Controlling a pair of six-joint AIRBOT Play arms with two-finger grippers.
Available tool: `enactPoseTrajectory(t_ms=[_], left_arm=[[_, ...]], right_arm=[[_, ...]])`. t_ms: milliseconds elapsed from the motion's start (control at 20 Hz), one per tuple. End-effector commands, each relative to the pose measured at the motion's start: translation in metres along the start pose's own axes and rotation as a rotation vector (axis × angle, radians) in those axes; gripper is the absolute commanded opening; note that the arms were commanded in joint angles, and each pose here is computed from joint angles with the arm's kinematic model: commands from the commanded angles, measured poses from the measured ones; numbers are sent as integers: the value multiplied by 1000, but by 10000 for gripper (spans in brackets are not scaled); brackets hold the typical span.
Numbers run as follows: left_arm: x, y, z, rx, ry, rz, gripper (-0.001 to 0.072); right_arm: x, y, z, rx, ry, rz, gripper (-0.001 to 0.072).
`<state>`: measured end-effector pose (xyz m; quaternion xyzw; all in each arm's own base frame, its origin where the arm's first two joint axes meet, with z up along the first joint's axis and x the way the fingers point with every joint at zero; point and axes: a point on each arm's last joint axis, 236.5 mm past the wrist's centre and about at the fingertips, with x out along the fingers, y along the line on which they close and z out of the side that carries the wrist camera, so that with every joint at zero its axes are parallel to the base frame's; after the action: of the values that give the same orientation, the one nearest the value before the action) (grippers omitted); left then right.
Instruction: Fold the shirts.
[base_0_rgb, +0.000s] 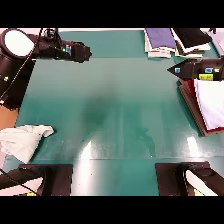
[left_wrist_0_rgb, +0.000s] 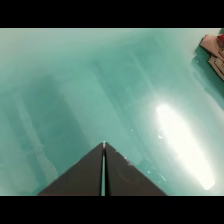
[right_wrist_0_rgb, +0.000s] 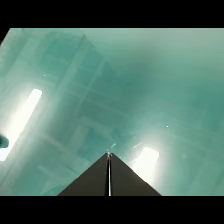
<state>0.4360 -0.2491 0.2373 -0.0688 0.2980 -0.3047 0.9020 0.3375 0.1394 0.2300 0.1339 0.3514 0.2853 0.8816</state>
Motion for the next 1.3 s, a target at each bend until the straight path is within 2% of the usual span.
enactPoseTrajectory(t_ms=[0,700,800,950,1250], left_arm=[[0,0,0,0,0,1,26],[-8,5,9,-9,-26,12,26],[-37,31,-12,18,81,93,25],[-104,90,-58,25,237,305,25],[-214,173,-201,-135,463,666,28]], right_arm=[[0,1,0,0,-2,2,19],[0,2,-3,0,14,7,19],[0,2,-4,0,16,8,19],[0,2,-4,0,17,8,19],[0,2,-4,0,16,8,19]])
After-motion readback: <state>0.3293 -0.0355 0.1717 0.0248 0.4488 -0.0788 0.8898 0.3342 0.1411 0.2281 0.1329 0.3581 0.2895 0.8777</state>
